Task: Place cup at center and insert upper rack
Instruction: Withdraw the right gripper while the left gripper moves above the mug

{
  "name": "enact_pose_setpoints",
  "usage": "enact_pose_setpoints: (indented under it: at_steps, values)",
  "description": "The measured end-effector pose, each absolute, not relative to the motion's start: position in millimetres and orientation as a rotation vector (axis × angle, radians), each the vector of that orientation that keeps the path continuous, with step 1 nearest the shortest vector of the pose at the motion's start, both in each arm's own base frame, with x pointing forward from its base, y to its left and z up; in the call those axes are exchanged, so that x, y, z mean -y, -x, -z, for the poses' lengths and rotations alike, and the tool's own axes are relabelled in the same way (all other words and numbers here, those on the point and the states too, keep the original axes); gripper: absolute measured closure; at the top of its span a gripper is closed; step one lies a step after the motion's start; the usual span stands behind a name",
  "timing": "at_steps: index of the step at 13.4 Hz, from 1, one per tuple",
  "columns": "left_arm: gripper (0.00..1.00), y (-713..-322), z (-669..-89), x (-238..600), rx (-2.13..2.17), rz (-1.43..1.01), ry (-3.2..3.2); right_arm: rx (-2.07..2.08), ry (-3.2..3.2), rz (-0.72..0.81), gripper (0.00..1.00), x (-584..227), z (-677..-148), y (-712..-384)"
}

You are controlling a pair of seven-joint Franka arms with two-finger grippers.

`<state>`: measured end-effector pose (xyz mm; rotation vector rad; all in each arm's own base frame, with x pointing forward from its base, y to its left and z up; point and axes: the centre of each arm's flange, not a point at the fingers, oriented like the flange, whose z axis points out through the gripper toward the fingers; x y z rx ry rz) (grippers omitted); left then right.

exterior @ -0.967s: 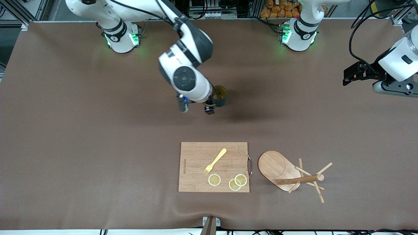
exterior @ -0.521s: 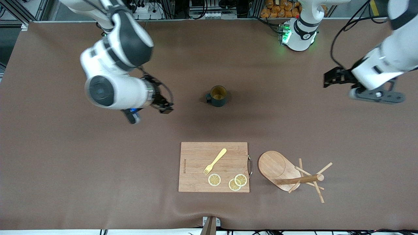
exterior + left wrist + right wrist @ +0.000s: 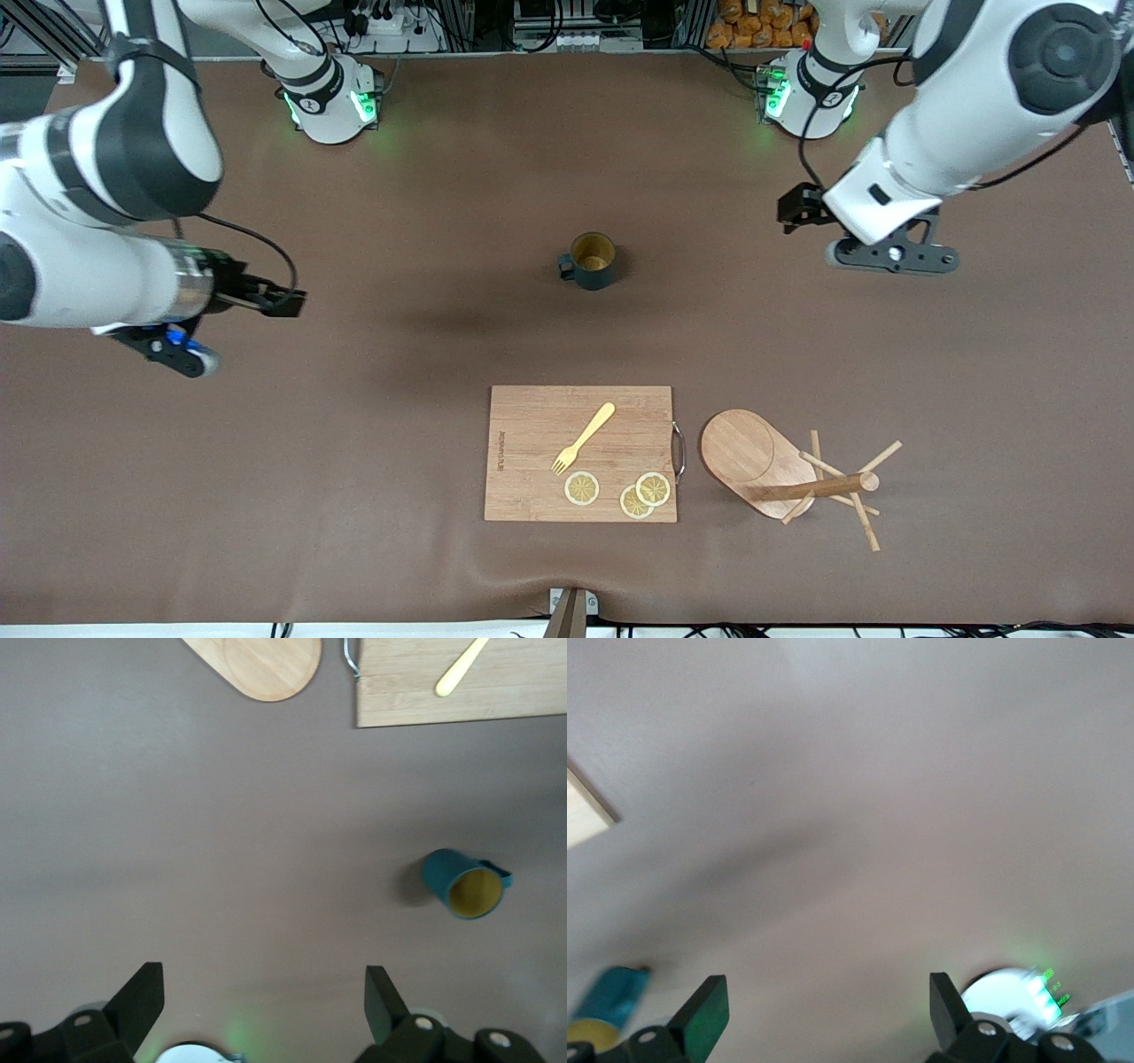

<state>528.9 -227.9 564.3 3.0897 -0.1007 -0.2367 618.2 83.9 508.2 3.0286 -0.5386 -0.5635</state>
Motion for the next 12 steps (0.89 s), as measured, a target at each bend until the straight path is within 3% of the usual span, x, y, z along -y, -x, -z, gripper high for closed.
enact_pose_setpoints:
  at_steps: [6, 9, 12]
  values:
    - [0.00, -503.1, -548.6, 355.3, -0.032, 0.214, -3.078, 0.182, -3.153, 0.398, 0.00, 66.1, -539.5, -617.4]
    - [0.00, -477.1, -542.5, 409.0, -0.011, 0.171, -3.092, 0.145, -3.175, 0.320, 0.00, 87.7, -541.6, -603.9]
    - [0.00, -467.6, -527.8, 451.5, -0.103, 0.100, -3.066, 0.113, -3.191, 0.160, 0.00, 82.2, -527.7, -568.7]
